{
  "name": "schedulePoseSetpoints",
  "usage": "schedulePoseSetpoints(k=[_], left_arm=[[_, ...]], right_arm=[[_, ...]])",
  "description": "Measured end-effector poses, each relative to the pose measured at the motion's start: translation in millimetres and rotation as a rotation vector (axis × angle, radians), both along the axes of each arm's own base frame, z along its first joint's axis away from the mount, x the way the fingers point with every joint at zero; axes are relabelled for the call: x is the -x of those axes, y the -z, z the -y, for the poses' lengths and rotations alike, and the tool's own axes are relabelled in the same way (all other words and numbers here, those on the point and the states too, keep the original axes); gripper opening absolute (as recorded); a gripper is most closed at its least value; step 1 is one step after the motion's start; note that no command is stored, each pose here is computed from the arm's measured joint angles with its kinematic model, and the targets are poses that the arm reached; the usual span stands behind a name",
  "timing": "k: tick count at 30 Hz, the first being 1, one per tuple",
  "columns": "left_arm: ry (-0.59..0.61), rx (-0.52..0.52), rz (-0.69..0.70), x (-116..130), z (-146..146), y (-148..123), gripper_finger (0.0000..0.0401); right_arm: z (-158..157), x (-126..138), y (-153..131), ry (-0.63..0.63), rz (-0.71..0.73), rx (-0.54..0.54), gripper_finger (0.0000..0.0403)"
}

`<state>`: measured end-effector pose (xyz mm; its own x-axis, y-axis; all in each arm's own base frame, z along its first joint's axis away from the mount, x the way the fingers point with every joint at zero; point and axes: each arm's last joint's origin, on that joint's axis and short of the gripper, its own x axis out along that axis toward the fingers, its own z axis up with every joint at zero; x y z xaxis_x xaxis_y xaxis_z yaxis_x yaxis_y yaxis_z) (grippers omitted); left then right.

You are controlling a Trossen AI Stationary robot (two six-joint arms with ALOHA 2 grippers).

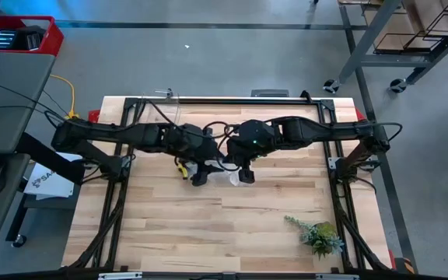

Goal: Roll bandage
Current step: Close the transparent zip bag

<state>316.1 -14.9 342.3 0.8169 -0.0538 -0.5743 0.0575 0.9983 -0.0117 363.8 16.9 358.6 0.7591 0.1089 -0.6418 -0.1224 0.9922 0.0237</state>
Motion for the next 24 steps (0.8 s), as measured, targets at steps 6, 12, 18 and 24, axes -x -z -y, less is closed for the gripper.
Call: schedulePoseSetpoints(k=[6, 12, 18, 24], left_arm=[[0.030, -0.051, -0.021, 1.9, -0.9, -0.5, 0.0171], [0.027, -0.062, -0.031, 1.6, -1.2, 1.0, 0.0078], [0.024, -0.058, -0.041, 2.2, -2.3, 1.6, 0.0007], [-0.018, -0.072, -0.097, 7.7, -1.4, 3.6, 0.0001]], right_arm=[[0.0, 0.2, 0.2, -0.012, -0.001, 0.014, 0.0000], [0.0, 0.3, 0.3, -0.012, -0.002, 0.014, 0.0000], [0.0, 0.2, 0.2, -0.007, -0.001, 0.008, 0.0000], [0.6, 1.2, -3.8, 0.008, -0.002, -0.005, 0.0000]])
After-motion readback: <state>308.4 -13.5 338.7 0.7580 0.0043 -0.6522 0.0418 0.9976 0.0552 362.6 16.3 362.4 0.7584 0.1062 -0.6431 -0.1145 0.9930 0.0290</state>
